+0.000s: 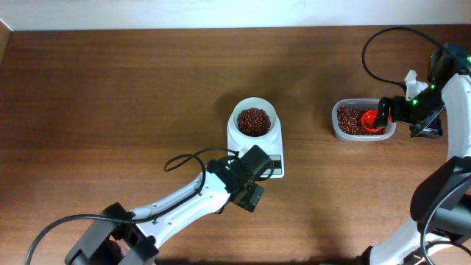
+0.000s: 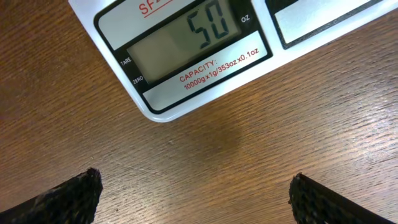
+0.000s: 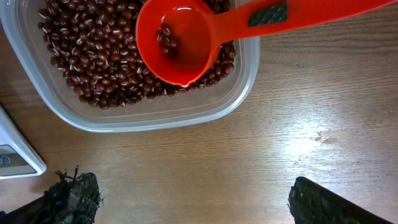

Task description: Scoop item into bowl and weigh 50g on scale

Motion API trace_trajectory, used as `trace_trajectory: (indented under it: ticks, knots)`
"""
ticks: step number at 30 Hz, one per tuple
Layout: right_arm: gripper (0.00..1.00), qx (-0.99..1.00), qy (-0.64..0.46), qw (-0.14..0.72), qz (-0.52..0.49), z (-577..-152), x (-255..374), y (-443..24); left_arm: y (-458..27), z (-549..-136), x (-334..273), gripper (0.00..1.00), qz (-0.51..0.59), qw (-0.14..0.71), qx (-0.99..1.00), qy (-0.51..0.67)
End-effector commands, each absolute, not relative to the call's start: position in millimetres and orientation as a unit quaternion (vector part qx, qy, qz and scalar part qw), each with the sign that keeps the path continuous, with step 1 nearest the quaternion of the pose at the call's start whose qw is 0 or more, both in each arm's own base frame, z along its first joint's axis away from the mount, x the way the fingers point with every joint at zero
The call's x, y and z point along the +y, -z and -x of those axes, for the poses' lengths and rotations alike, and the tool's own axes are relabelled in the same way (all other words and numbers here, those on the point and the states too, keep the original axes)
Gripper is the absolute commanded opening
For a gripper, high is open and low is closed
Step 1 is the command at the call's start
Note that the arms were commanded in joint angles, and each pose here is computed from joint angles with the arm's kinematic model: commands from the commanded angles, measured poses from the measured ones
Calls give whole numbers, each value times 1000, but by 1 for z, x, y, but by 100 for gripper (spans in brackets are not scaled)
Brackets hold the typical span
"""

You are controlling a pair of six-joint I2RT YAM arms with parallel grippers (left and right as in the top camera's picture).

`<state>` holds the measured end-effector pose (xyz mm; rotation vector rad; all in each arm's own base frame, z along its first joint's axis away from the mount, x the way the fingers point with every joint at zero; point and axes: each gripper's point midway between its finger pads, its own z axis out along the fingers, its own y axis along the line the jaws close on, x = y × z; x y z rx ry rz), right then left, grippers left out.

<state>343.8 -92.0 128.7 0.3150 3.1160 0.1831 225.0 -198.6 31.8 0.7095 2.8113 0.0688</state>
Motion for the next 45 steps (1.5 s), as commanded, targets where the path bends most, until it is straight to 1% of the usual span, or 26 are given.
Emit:
trace_trajectory:
  ticks: [1,11,14,19,20,21,22,24,25,26,27,28,29,30,31,32,35,36,38,39,44,45]
  knots:
    - [99,994,-60,16,-95,-344,-89,-137,-29,-226,-197,99,-246,122,961,-31]
    - [99,994,-60,16,-95,-344,-89,-137,-29,-226,-197,100,-249,121,960,-30]
    - [99,992,-51,71,-94,-370,-97,-139,-29,-224,-196,99,-254,118,960,-33]
    - [99,977,-150,125,-81,-395,-67,-151,-29,-226,-198,99,-253,121,959,-31]
    - [86,979,-124,133,-89,-398,-79,-151,-29,-226,-197,99,-253,121,959,-31]
    - [78,979,-84,126,-135,-393,-105,-150,-29,-225,-197,99,-253,119,959,-32]
    - [78,975,-80,126,-165,-389,-119,-149,-29,-225,-196,99,-253,118,960,-33]
    - [83,965,-77,128,-215,-378,-151,-149,-29,-225,-196,99,-253,118,959,-34]
    - [86,962,-75,125,-232,-370,-167,-140,-29,-226,-196,99,-253,120,959,-33]
    - [86,960,-78,118,-240,-365,-171,-133,-29,-226,-197,99,-253,121,959,-32]
    - [86,957,-104,111,-248,-363,-169,-121,-29,-226,-197,99,-253,121,959,-32]
    - [86,957,-122,118,-237,-365,-167,-114,-29,-225,-196,99,-253,120,959,-33]
    - [85,957,-150,143,-204,-375,-159,-112,-29,-225,-196,99,-253,119,959,-34]
    - [81,953,-173,163,-186,-383,-152,-113,-29,-225,-196,99,-253,119,959,-34]
    - [77,953,-174,165,-185,-383,-151,-108,-29,-225,-196,99,-253,119,959,-34]
    - [77,953,-172,165,-185,-382,-152,-101,-29,-225,-196,99,-253,120,959,-33]
    - [78,950,-161,201,-176,-393,-158,-76,-29,-225,-196,99,-253,119,959,-34]
    - [79,946,-169,217,-170,-398,-156,-73,-29,-225,-196,99,-253,118,959,-34]
    - [79,938,-197,253,-132,-410,-147,-81,-29,-224,-195,99,-254,117,960,-35]
    - [77,933,-210,262,-126,-413,-144,-84,-29,-224,-195,99,-254,117,960,-35]
    - [59,931,-202,277,-125,-418,-151,-86,-29,-225,-195,99,-253,118,959,-35]
    - [50,931,-201,279,-126,-417,-153,-86,-29,-225,-196,99,-253,118,959,-35]
